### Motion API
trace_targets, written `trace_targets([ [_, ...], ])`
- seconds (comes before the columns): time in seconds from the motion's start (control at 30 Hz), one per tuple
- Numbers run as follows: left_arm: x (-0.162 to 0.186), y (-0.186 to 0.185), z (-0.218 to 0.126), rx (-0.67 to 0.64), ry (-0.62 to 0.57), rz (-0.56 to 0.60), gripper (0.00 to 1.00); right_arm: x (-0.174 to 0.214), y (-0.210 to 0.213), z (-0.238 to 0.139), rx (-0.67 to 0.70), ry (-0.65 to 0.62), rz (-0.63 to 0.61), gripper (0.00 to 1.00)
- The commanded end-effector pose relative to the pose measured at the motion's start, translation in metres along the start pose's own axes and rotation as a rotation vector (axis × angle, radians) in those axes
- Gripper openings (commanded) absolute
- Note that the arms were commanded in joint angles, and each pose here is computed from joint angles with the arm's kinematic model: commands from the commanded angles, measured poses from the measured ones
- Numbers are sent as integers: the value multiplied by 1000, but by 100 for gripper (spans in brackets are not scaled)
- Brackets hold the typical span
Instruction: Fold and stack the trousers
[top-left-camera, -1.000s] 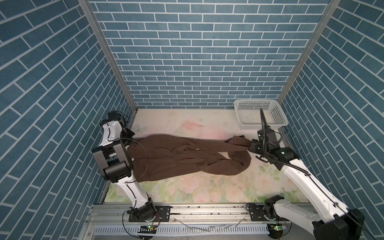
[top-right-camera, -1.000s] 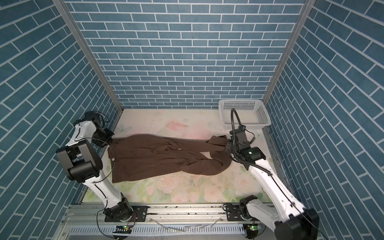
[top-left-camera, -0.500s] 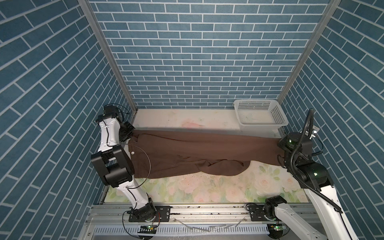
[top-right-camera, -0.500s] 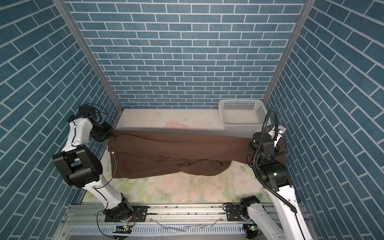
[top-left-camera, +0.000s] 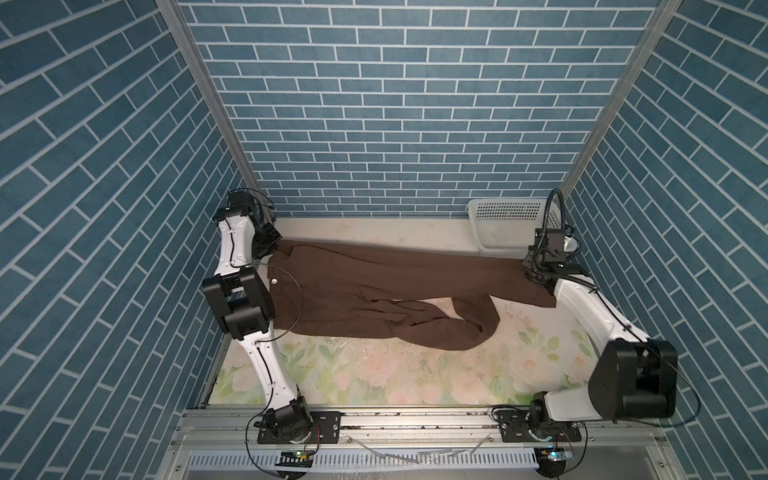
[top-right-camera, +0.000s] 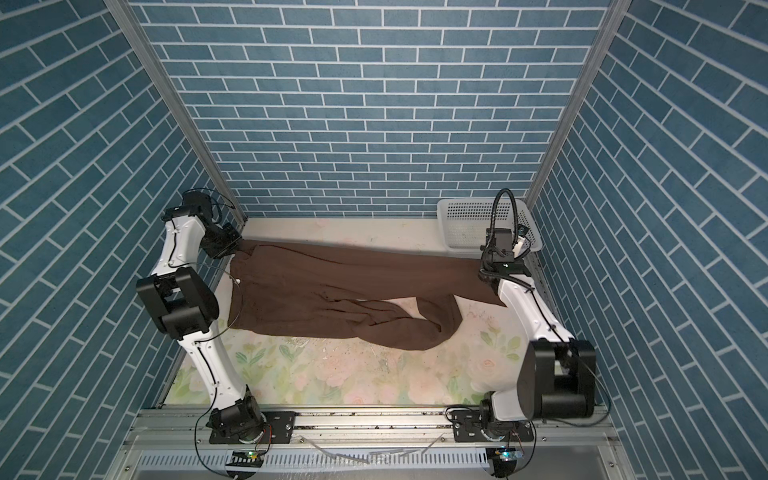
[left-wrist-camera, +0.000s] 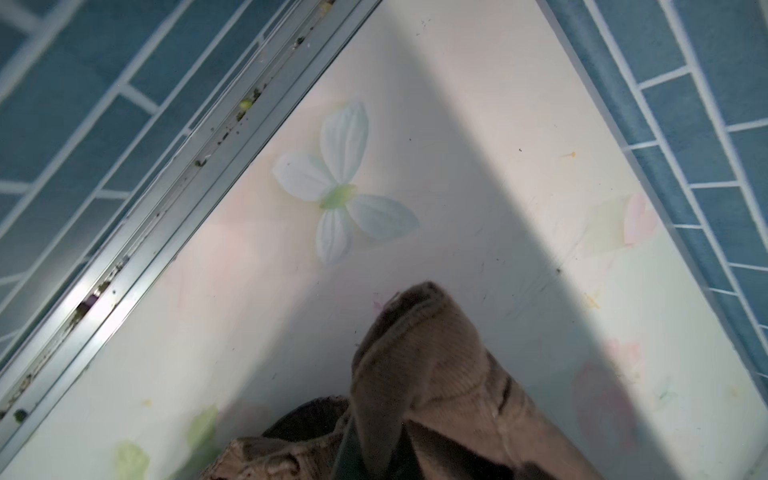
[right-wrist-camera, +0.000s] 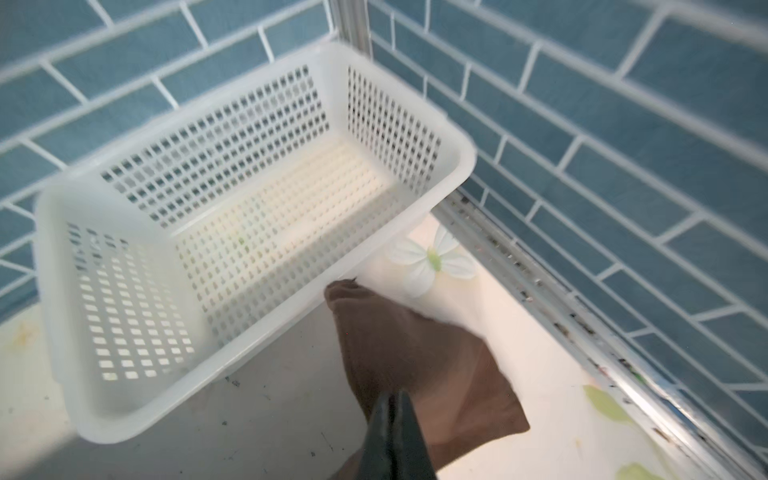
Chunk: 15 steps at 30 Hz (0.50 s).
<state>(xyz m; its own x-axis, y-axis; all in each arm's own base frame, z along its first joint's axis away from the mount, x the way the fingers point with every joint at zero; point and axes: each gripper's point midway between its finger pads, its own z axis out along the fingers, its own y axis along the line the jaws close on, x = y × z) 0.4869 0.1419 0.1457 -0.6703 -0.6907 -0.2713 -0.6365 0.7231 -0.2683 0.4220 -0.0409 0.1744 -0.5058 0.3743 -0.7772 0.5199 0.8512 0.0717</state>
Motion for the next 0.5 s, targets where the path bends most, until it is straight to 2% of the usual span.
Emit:
trace_targets([
  [0.0, -8, -9, 5, -18, -29, 18, 42, -21, 33, 10, -122, -16, 61, 31],
  [0.07, -9, -14, 4, -23, -42, 19, 48, -17, 36, 11, -139, -4, 65, 45],
  [0.13, -9, -14, -2, -24, -50, 9, 48, -14, 33, 8, -131, -3, 34, 51],
  [0.3, 15, -4, -23, -41, -52, -3, 47, 13, 7, -12, -83, 45, -38, 49],
  [0.47, 67, 27, -33, -85, -42, -4, 49, 71, -2, -41, -137, 122, -117, 39],
])
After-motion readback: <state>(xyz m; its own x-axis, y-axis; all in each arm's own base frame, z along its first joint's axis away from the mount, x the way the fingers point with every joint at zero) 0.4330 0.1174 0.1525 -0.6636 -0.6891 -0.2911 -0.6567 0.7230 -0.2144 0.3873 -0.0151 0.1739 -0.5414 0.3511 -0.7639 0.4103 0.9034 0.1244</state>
